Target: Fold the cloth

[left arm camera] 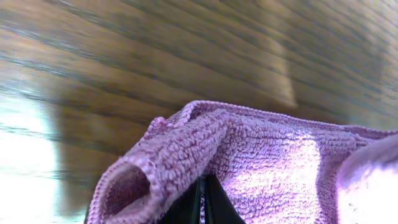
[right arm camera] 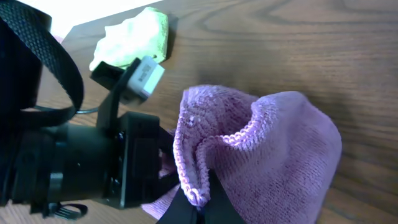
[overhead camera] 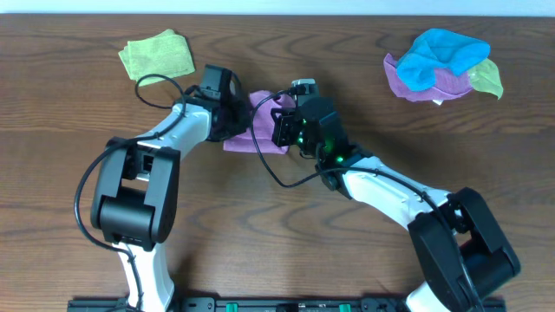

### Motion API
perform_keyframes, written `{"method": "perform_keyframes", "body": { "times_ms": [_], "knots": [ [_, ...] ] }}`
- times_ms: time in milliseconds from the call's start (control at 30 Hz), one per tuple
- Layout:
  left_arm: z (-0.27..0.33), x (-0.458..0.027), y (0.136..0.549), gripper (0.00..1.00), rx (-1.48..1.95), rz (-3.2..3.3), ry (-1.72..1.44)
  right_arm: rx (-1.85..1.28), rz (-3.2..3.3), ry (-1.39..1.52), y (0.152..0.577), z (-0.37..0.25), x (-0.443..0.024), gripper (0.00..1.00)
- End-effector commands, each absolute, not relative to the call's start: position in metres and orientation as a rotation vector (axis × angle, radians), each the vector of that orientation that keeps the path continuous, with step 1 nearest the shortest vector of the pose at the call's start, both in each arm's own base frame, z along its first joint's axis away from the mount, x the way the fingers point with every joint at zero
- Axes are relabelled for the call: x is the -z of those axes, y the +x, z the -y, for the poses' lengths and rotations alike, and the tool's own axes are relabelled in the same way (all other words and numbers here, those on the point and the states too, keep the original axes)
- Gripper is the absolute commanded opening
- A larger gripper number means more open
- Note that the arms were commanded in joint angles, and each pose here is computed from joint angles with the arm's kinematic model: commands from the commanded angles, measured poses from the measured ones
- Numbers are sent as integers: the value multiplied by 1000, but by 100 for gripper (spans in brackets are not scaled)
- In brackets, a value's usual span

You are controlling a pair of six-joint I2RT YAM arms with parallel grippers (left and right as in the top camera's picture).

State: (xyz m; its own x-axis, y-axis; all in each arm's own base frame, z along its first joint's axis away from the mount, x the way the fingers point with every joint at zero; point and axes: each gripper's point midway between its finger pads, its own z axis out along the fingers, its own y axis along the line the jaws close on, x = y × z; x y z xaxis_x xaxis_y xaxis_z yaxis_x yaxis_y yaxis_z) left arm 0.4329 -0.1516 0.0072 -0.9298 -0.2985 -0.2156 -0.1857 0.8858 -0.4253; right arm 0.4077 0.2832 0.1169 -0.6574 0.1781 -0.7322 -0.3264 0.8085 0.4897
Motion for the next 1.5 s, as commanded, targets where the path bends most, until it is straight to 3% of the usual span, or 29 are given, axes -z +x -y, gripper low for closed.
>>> {"method": "perform_keyframes", "body": {
  "times_ms": [0, 400, 833, 1467],
  "knots": [
    [140, -35, 448, 6, 551, -2708, -315, -778, -2154, -151, 405, -293, -118, 1],
    [121, -85, 456, 6, 492, -2595, -286, -786, -2156, -170, 401, -301, -119, 1],
    [56, -117, 457, 6, 345, -2525, -379, -776, -2193, -227, 406, -325, -114, 1],
    [8, -130, 453, 6, 302, -2488, -494, -801, -2257, -282, 410, -355, -83, 1]
  ]
}}
